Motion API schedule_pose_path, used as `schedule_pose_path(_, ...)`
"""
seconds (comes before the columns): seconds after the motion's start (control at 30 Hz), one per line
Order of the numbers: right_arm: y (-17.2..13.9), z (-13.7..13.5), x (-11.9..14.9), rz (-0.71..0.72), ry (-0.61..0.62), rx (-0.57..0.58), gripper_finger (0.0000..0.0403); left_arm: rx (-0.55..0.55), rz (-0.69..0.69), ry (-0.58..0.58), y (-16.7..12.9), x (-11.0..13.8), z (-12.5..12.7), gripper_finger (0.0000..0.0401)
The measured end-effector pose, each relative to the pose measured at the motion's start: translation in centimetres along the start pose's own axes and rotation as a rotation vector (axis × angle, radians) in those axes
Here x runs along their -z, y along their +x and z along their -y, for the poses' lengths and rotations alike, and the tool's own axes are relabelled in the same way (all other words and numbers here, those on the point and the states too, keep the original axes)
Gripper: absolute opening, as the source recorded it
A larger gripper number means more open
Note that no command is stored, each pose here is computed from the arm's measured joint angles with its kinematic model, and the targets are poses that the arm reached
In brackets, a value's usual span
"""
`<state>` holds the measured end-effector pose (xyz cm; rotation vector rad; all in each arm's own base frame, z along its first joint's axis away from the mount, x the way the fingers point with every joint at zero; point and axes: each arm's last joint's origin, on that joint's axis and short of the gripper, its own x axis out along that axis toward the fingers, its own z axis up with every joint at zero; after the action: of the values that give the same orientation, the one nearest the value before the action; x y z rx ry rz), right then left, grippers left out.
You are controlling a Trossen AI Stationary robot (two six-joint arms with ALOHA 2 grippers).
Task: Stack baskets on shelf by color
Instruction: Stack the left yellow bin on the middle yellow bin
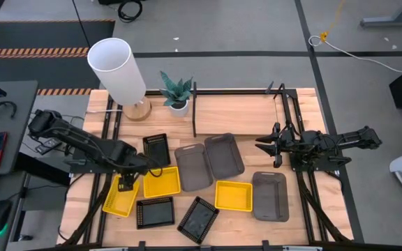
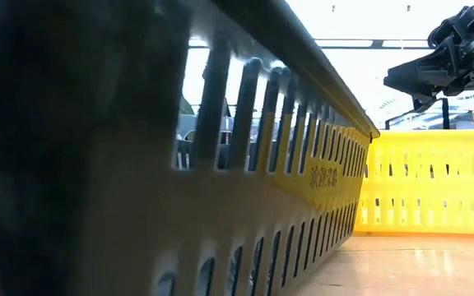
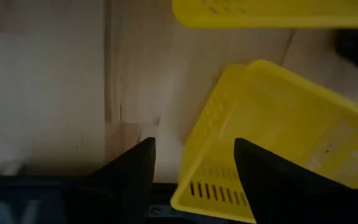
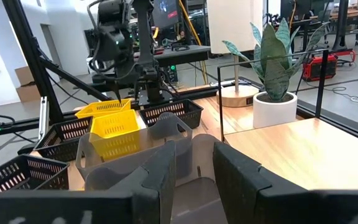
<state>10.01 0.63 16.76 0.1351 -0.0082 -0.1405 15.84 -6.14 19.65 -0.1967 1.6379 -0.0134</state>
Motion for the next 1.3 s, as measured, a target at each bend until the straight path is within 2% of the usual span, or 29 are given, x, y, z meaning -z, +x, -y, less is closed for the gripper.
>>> schedule_pose_path(0.43, 0.0, 0.0, 0.0, 0.0, 0.0, 0.0, 0.0113, -0.007, -0.059, 0.083, 2.1, 0.3, -0.1, 0.0218)
schedule_pose_path(0.97, 0.0, 0.0, 0.0, 0.0, 0.0, 0.0, 0.0113, -0.029, -0.042, 0.161, 4.1, 1.1, 0.2, 0.0215)
schedule_pose_path(1.1, 0.0, 0.0, 0.0, 0.0, 0.0, 0.0, 0.0113, -0.034, -0.033, 0.166, 4.1, 1.0, 0.2, 0.0195)
schedule_pose_path(1.3, 0.0, 0.0, 0.0, -0.001, 0.0, 0.0, 0.0113, -0.034, -0.012, 0.169, 4.1, 0.9, 0.3, 0.0137)
